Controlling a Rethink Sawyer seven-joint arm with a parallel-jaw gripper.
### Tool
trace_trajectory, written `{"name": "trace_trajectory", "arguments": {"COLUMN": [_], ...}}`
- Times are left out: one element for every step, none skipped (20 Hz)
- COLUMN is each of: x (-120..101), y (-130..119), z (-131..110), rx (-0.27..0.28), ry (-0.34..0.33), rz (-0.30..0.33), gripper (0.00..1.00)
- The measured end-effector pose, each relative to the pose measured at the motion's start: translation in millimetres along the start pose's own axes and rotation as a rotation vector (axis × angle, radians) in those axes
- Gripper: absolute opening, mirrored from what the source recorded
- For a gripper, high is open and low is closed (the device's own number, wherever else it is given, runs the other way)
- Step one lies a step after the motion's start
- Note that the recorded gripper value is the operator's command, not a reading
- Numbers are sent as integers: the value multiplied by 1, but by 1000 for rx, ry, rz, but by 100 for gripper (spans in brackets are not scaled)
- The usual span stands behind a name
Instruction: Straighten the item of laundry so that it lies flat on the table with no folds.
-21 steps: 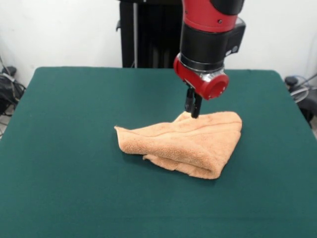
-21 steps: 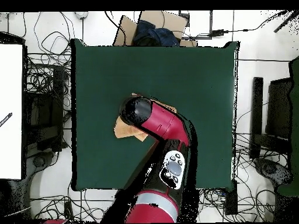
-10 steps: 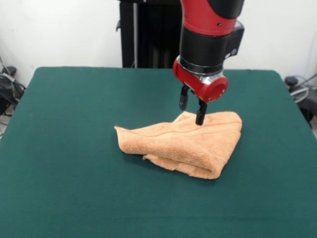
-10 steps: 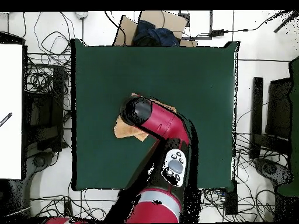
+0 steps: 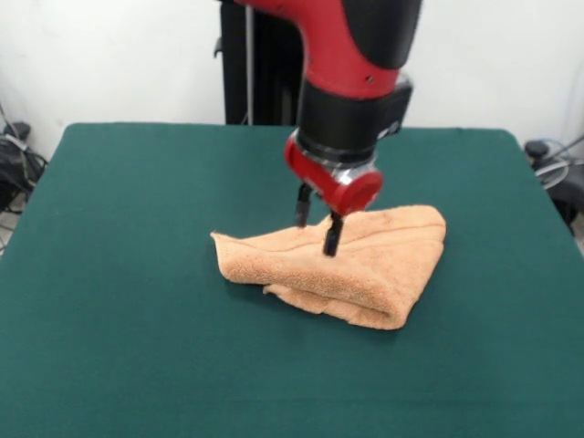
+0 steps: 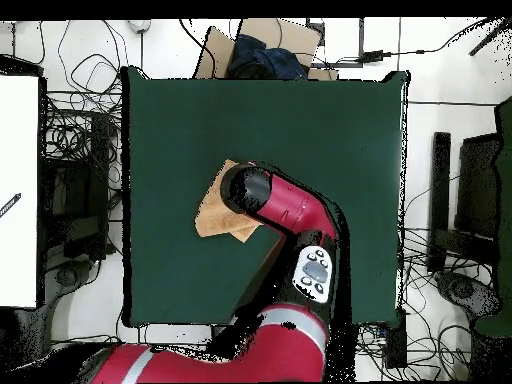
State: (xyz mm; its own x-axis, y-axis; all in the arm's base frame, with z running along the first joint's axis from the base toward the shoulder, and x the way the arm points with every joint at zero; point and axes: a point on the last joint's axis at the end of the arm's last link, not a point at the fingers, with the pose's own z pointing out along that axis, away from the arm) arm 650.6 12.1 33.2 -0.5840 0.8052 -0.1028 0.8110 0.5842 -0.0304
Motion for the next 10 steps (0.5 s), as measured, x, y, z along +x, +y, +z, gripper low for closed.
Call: {"name": "trace_trajectory", "arguments": {"x": [-4, -13, -17, -18, -20, -23, -23, -24, -23, -22], "y": [-1, -4, -7, -7, -8, -10, -11, -10, -10, -9], "z": [6, 19, 24, 25, 28, 35, 37, 38, 41, 43], "rx": [-2, -3, -1, -1, 1, 7, 9, 10, 11, 13], "ry": [-3, -7, -9, -10, -11, -12, -12, -12, -12, -12], "rz": [2, 8, 9, 9, 9, 5, 2, 0, -5, -9], "gripper": [100, 100, 100, 100, 100, 100, 100, 100, 100, 100]}}
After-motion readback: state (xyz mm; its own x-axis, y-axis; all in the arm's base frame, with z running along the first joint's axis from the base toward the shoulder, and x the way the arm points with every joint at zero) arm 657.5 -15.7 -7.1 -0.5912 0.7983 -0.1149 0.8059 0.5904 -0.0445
